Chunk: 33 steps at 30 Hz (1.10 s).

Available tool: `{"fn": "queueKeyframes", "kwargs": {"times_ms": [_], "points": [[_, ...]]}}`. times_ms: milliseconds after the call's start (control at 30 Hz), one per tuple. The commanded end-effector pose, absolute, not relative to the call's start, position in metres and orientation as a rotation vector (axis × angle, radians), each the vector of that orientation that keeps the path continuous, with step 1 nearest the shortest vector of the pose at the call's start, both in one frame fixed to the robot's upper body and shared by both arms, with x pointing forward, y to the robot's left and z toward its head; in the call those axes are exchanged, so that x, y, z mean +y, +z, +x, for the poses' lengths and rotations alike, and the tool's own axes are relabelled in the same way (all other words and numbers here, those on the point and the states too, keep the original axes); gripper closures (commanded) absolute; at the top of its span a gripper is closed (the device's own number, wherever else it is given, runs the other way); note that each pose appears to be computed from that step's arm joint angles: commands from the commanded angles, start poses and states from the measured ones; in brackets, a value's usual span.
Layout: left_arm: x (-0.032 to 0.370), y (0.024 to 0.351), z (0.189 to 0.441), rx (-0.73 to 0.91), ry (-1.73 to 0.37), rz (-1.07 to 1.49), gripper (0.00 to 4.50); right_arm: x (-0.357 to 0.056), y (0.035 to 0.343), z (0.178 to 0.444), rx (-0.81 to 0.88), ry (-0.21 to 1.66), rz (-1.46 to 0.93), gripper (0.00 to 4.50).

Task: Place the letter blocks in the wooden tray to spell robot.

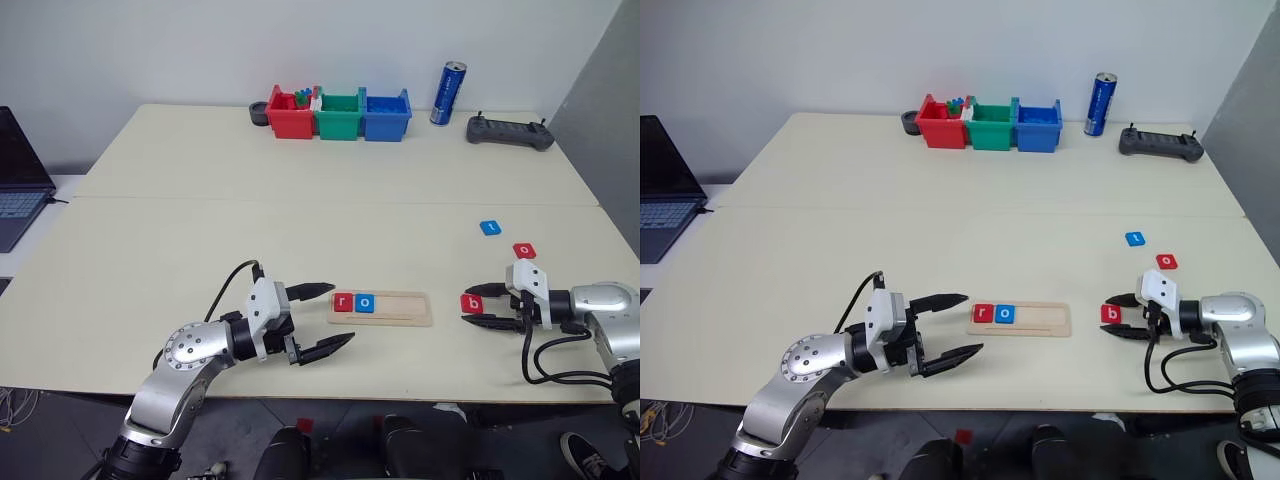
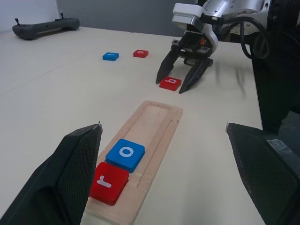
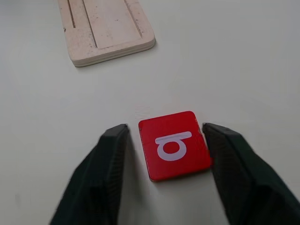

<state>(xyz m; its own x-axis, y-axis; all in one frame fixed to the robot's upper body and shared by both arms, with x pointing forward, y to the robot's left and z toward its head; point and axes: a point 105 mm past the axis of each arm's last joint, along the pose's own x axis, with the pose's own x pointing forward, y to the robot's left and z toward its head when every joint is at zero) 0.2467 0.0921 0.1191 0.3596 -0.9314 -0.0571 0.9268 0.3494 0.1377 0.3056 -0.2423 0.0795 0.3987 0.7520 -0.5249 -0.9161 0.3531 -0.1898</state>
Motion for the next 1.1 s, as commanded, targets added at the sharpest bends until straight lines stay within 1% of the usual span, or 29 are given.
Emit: {"fn": "queueKeyframes", "kwargs": {"times_ms": [33, 200, 367, 467, 567, 667, 867, 1100], "points": [[0.086, 0.135, 0.243, -0.092, -1.224, 0.175, 0.00, -0.249, 0.080, 0.303, 0.403, 1.104, -0.524, 2.98], [0.085, 0.139, 0.245, -0.096, -1.223, 0.172, 0.00, -0.236, 0.090, 0.306, 0.355, 1.124, -0.548, 3.03], [0.091, 0.136, 0.247, -0.089, -1.220, 0.181, 0.00, -0.189, 0.116, 0.305, 0.227, 1.223, -0.534, 3.03], [0.093, 0.133, 0.248, -0.082, -1.219, 0.185, 0.00, -0.164, 0.125, 0.303, 0.180, 1.264, -0.516, 3.03], [0.094, 0.133, 0.249, -0.084, -1.222, 0.187, 0.00, -0.142, 0.122, 0.301, 0.174, 1.302, -0.508, 3.03], [0.096, 0.132, 0.249, -0.085, -1.224, 0.190, 0.00, -0.130, 0.118, 0.301, 0.177, 1.312, -0.506, 3.03], [0.102, 0.130, 0.250, -0.078, -1.221, 0.200, 0.00, -0.116, 0.117, 0.301, 0.187, 1.328, -0.515, 3.03], [0.102, 0.128, 0.251, -0.080, -1.217, 0.197, 0.00, -0.099, 0.120, 0.305, 0.162, 1.344, -0.508, 3.03]]}}
